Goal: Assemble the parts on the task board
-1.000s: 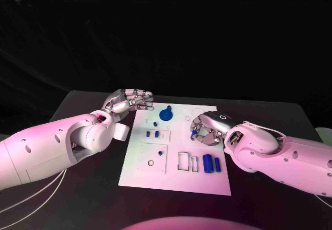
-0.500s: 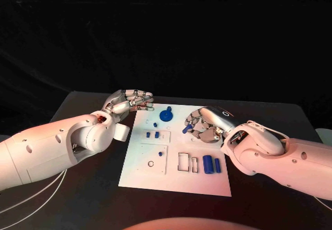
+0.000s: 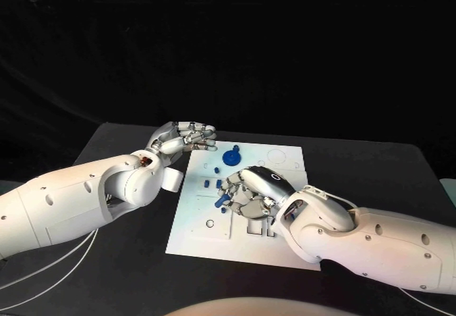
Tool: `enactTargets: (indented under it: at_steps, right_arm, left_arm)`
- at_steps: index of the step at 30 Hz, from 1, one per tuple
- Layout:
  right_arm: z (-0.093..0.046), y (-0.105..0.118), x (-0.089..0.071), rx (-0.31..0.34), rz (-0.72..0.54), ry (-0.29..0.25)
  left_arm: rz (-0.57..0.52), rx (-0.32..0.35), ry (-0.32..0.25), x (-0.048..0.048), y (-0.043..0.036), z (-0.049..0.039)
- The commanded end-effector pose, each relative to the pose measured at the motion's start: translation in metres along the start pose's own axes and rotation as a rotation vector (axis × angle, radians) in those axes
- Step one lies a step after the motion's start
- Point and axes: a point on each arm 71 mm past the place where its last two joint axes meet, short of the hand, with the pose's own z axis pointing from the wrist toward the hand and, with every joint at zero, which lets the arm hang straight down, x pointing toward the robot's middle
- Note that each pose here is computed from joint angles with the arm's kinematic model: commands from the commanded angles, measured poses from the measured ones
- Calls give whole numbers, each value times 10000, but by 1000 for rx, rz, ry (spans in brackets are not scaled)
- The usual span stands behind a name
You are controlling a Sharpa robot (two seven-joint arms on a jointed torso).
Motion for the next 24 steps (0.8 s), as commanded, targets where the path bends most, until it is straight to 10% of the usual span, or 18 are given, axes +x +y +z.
enactTargets:
  at_steps: [1,24]
  right_arm:
    - [29,40,151,-46,14,46]
    - [110,-7,576,-13,-48,163]
  left_arm:
    - [-8,11,18,35,-7,11]
    - [-10,10,22,47,-3,18]
